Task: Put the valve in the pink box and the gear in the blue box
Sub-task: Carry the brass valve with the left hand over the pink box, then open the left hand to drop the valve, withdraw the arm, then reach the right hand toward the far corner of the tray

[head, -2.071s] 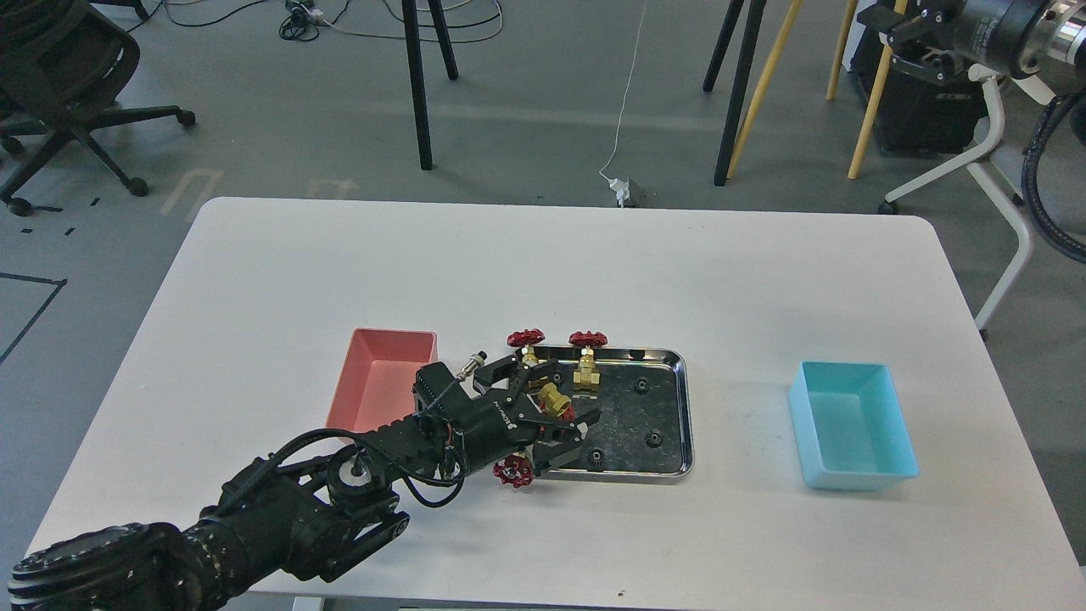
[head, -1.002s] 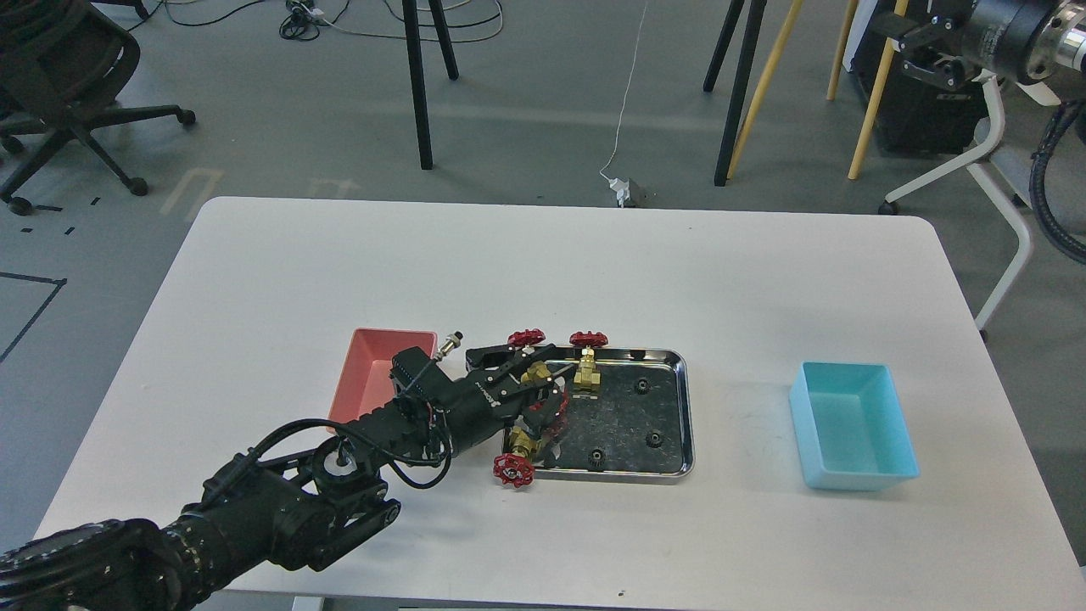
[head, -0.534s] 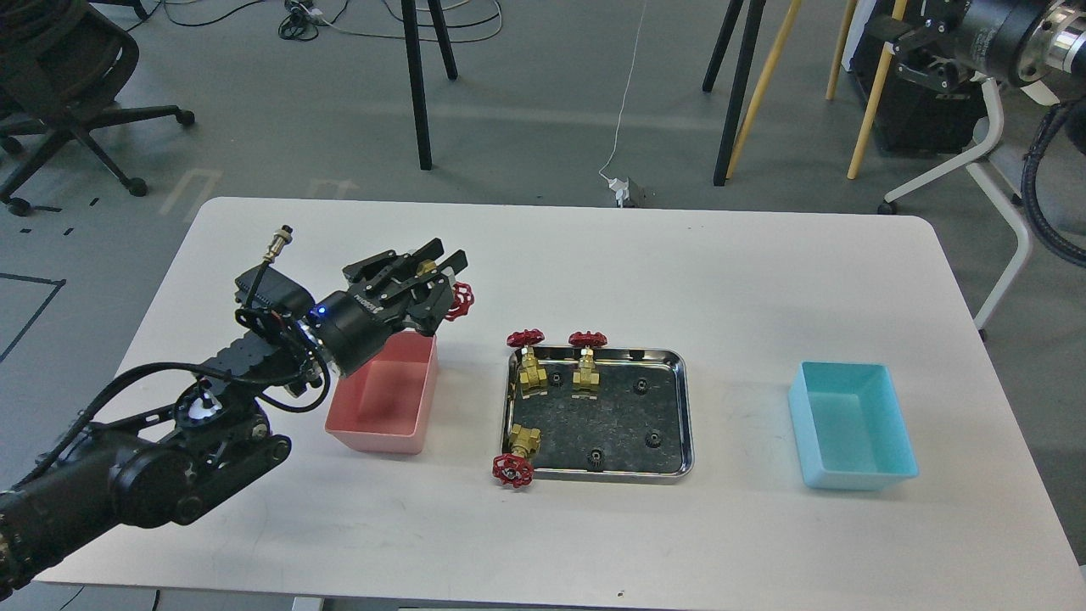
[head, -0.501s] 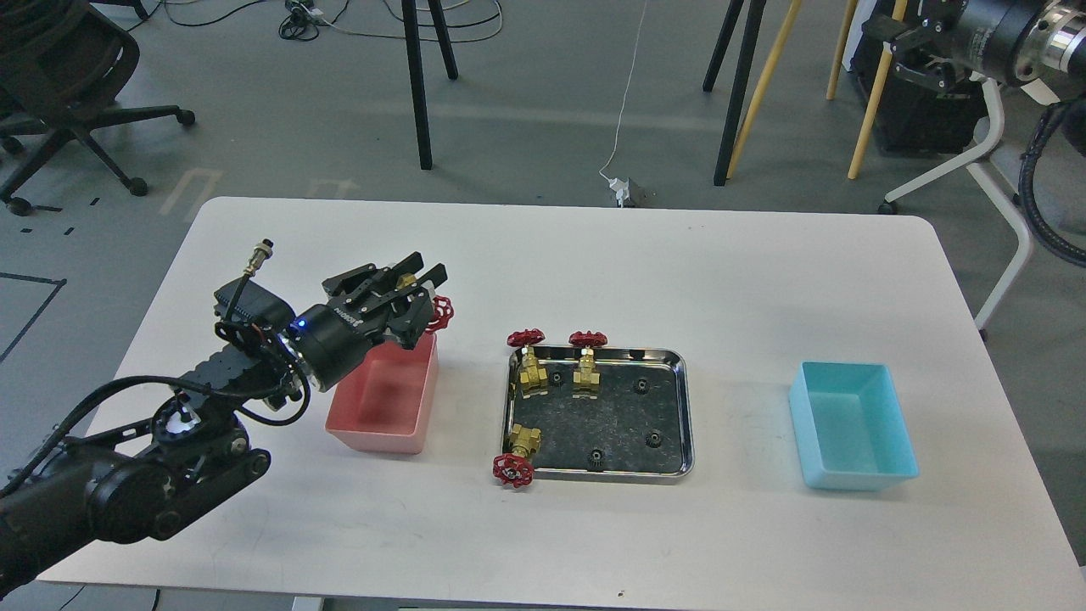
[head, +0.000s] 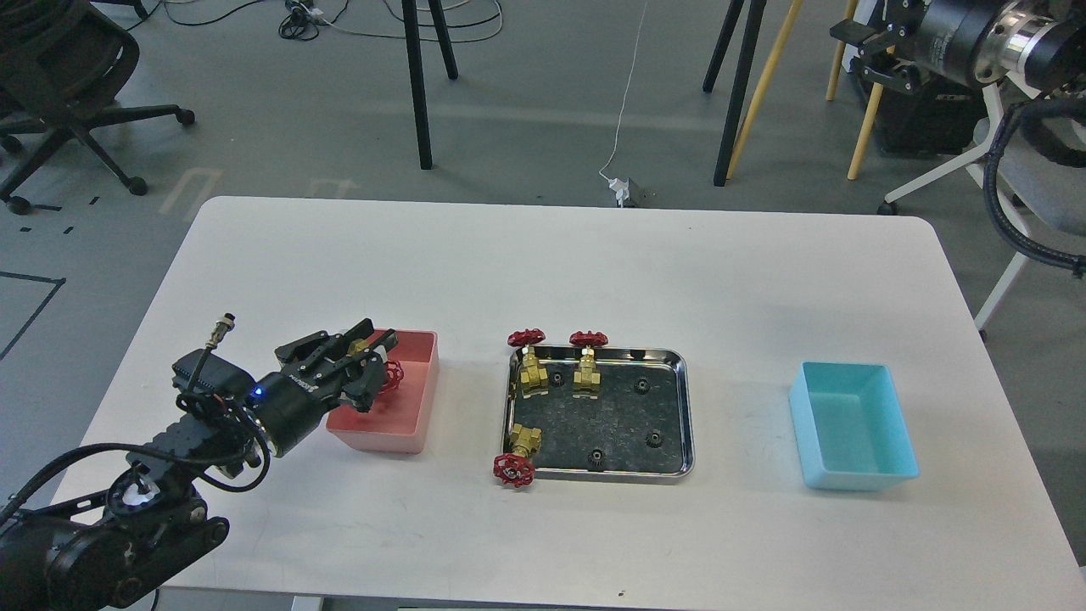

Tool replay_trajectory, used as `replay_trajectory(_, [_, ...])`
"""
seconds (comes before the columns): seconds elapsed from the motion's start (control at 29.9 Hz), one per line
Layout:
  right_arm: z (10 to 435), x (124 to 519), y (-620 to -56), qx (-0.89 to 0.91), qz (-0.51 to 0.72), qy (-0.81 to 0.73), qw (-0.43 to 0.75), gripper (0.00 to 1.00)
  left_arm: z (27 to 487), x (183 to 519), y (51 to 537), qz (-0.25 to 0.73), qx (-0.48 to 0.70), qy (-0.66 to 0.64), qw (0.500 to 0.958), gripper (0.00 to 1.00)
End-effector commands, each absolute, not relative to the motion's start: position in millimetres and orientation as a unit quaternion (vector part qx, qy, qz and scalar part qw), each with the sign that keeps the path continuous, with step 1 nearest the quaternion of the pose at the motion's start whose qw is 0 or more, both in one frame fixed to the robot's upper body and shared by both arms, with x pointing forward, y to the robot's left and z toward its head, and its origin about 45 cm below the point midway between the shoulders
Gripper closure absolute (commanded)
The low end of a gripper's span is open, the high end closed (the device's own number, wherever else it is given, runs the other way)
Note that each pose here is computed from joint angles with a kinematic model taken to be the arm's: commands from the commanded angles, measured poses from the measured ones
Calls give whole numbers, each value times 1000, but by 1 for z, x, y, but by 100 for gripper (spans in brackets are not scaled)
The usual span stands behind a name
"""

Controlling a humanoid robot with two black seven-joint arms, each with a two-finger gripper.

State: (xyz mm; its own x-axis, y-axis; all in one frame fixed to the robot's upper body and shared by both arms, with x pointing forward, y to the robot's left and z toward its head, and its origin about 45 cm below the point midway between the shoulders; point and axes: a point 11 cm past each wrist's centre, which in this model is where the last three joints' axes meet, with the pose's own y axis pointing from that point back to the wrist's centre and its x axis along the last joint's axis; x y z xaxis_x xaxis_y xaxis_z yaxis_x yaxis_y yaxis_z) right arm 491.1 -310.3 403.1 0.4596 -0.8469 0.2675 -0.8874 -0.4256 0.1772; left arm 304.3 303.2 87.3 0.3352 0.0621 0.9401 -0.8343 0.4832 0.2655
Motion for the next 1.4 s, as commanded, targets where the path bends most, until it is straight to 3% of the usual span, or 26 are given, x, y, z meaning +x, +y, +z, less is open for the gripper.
replay_trajectory(0.0, [404, 495, -305, 842, 69, -515, 145, 1, 84, 303, 303, 316, 401, -480, 714, 78])
replay_trajectory(0.17, [408, 497, -303, 838, 75, -522, 139, 1, 82, 303, 296, 317, 396, -477, 717, 68])
replay_trajectory(0.43, [409, 500, -301, 829, 76, -537, 132, 1, 80, 303, 282, 331, 381, -468, 725, 31])
replay_trajectory(0.5, [408, 502, -295, 825, 77, -545, 129, 1, 78, 301, 283, 337, 381, -463, 726, 17])
replay_trajectory(0.63, [403, 503, -291, 825, 72, -544, 136, 1, 89, 310, 281, 360, 368, -462, 722, 3])
replay_trajectory(0.84, [391, 491, -277, 860, 84, -476, 165, 1, 151, 362, 299, 456, 320, -427, 712, 1])
replay_trajectory(1.07, [346, 447, -224, 891, 218, -269, 293, 1, 278, 430, 350, 561, 174, -254, 768, 1])
replay_trajectory(1.24, [294, 399, -205, 876, 282, -94, 381, 2, 378, 438, 403, 593, 3, -165, 788, 1])
replay_trajectory(1.37, [257, 379, -212, 844, 300, -9, 444, 2, 427, 433, 433, 606, -29, -182, 774, 1])
